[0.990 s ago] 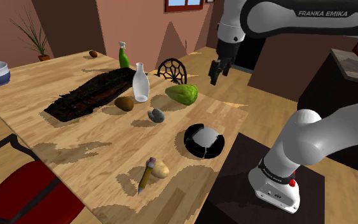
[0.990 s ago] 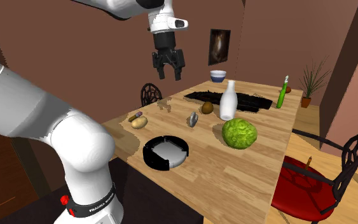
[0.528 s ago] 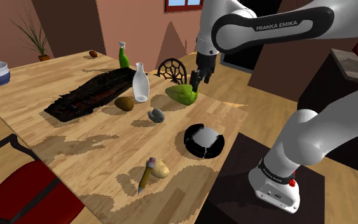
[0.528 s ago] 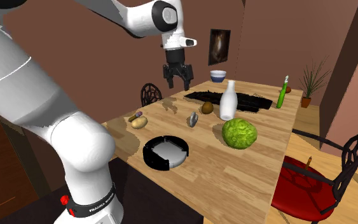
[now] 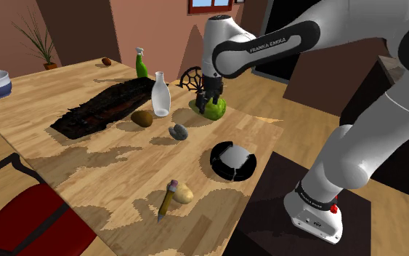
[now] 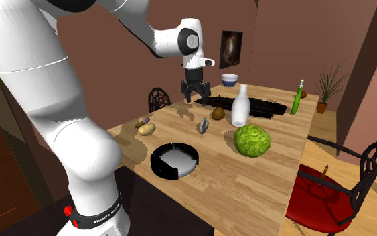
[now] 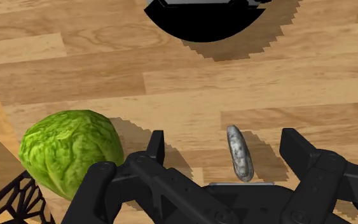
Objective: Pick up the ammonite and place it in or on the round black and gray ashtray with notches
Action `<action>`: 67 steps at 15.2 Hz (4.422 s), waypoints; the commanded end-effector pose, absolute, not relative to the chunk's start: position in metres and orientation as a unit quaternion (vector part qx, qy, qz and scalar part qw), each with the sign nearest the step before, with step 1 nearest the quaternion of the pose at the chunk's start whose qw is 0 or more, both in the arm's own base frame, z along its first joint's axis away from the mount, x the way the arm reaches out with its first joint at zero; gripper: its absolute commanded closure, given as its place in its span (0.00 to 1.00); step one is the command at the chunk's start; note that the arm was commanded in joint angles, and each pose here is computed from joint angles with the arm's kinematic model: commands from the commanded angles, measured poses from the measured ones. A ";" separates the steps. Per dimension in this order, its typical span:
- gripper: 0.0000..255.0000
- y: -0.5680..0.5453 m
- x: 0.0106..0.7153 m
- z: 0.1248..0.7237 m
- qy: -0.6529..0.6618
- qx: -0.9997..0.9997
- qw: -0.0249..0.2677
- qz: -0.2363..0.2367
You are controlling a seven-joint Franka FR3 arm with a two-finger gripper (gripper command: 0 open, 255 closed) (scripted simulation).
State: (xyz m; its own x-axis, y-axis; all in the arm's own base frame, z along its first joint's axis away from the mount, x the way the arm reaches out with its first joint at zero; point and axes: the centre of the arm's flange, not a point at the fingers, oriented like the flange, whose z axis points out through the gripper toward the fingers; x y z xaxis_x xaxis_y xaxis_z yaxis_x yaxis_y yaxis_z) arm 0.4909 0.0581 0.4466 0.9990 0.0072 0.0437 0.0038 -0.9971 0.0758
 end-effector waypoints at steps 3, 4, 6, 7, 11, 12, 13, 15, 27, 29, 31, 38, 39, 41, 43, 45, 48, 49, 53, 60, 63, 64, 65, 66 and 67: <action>0.00 0.070 0.530 0.410 0.011 0.999 0.032 0.023; 0.00 0.073 0.539 0.402 0.013 0.999 0.030 0.023; 0.00 0.078 0.558 0.385 0.017 0.999 0.027 0.023; 0.00 0.081 0.568 0.376 0.019 0.999 0.026 0.023; 0.00 0.094 0.605 0.342 0.027 0.999 0.020 0.023; 0.00 0.097 0.615 0.334 0.029 0.999 0.018 0.023; 0.00 0.101 0.624 0.326 0.031 0.999 0.017 0.023; 0.00 0.107 0.643 0.309 0.035 0.999 0.014 0.023; 0.00 0.109 0.651 0.263 0.037 0.999 0.012 0.023; 0.00 0.109 0.651 0.263 0.037 0.999 0.012 0.023; 0.00 0.109 0.651 0.263 0.037 0.999 0.012 0.023; 1.00 0.109 0.651 0.263 0.037 0.999 0.012 0.023; 1.00 0.109 0.651 0.263 0.037 0.999 0.012 0.023; 1.00 0.109 0.651 0.263 0.037 0.999 0.012 0.023; 1.00 0.109 0.651 0.274 0.037 0.999 0.012 0.023; 1.00 0.109 0.651 0.284 0.037 0.999 0.012 0.023; 1.00 0.109 0.651 0.300 0.037 0.999 0.012 0.023; 1.00 0.109 0.651 0.305 0.037 0.999 0.012 0.023; 1.00 0.109 0.651 0.327 0.037 0.999 0.012 0.023; 1.00 0.109 0.651 0.363 0.037 0.999 0.012 0.023; 1.00 0.109 0.651 0.379 0.037 0.999 0.012 0.023; 1.00 0.109 0.651 0.383 0.037 0.999 0.012 0.023; 1.00 0.106 0.638 0.383 0.037 0.999 0.012 0.023; 1.00 0.103 0.625 0.383 0.037 0.999 0.012 0.023; 1.00 0.101 0.612 0.383 0.037 0.999 0.012 0.023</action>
